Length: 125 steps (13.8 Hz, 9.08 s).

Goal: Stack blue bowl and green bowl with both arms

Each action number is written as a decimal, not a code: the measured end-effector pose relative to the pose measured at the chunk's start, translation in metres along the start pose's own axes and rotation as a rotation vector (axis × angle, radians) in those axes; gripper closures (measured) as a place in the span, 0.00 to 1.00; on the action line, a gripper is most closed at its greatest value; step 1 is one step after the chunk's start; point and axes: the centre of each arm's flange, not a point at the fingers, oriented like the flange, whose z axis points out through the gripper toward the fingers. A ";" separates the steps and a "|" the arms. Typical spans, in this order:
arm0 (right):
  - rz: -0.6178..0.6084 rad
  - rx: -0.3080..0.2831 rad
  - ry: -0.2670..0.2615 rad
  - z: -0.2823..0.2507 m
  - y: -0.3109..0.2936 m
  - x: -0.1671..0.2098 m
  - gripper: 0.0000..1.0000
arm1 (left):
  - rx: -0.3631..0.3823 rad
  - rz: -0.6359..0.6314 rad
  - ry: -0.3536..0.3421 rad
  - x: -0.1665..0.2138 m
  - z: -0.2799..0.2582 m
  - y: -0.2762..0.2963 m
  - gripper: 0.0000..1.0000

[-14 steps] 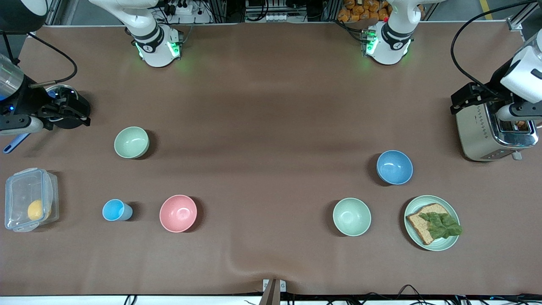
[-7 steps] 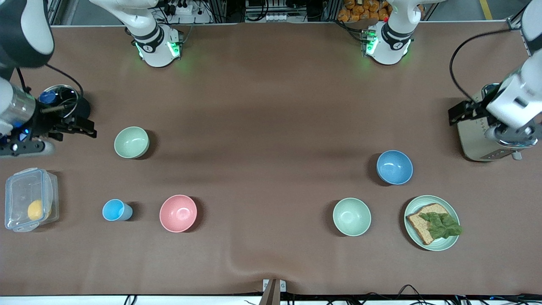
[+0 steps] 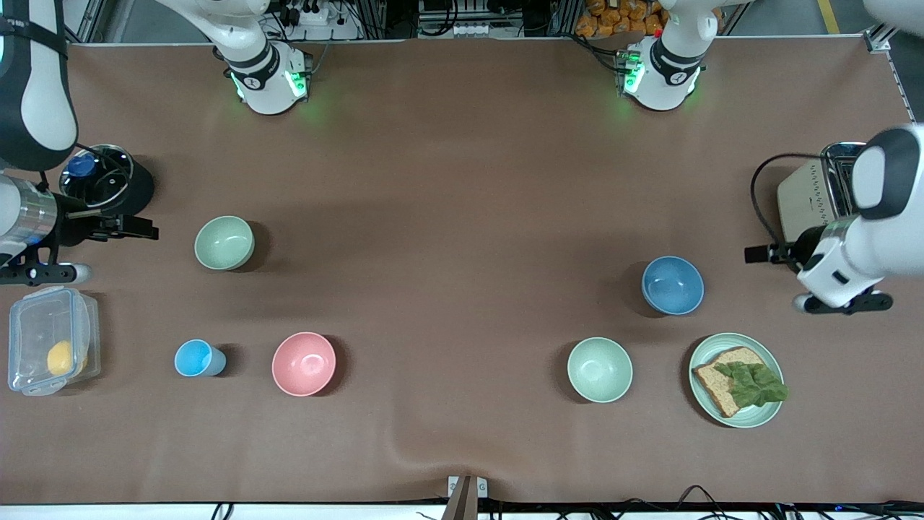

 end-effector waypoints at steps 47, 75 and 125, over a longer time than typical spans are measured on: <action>0.131 0.088 0.164 0.192 -0.156 -0.044 0.96 | -0.147 -0.151 0.197 0.001 0.049 0.154 0.94; 0.526 0.137 0.218 0.312 -0.526 -0.163 0.73 | -0.124 -0.188 0.023 -0.065 0.033 0.170 0.94; 1.007 0.371 -0.235 0.297 -0.388 -0.033 0.00 | -0.190 -0.078 0.152 -0.044 -0.019 0.295 0.00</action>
